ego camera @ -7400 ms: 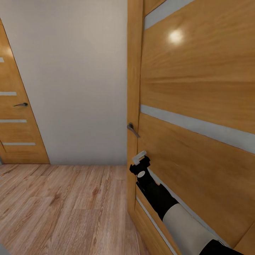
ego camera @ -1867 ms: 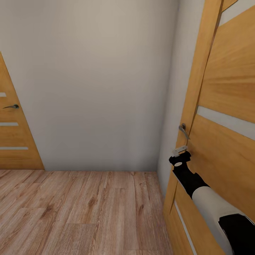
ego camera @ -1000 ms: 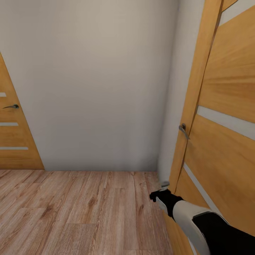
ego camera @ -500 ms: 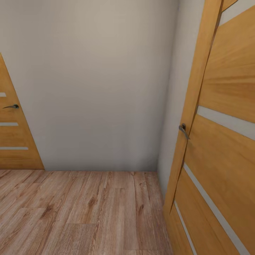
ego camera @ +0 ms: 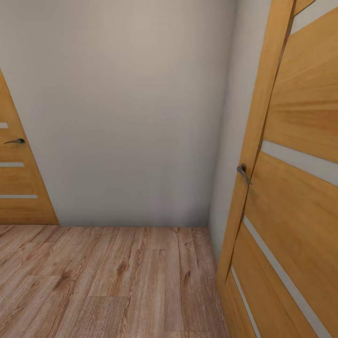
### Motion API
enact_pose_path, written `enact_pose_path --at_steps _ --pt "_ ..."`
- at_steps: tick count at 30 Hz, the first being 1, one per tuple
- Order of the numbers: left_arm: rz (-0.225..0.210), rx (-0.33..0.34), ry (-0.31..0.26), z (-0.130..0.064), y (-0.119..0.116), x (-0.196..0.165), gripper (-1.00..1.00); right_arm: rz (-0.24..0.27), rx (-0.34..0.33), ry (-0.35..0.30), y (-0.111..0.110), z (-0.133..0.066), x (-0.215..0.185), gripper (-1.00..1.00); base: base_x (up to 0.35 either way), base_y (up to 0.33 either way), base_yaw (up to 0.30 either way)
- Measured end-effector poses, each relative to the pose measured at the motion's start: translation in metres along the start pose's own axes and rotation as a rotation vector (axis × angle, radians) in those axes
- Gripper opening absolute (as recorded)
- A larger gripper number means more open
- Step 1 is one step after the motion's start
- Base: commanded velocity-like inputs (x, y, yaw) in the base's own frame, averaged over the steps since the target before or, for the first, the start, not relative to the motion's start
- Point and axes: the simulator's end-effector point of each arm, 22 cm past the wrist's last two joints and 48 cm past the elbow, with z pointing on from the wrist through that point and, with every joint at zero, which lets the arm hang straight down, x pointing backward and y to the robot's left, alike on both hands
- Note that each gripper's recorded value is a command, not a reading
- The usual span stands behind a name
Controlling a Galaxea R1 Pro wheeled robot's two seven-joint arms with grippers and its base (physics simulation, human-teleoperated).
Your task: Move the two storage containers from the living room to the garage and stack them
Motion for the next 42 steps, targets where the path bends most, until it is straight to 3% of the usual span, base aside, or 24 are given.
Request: enact_pose_path --at_steps 42 --pt "0.0 0.0 0.0 0.0 -0.0002 0.0001 1.0 -0.013 0.007 -0.001 -0.0031 0.0001 0.0004 1.0 0.0 0.0 0.04"
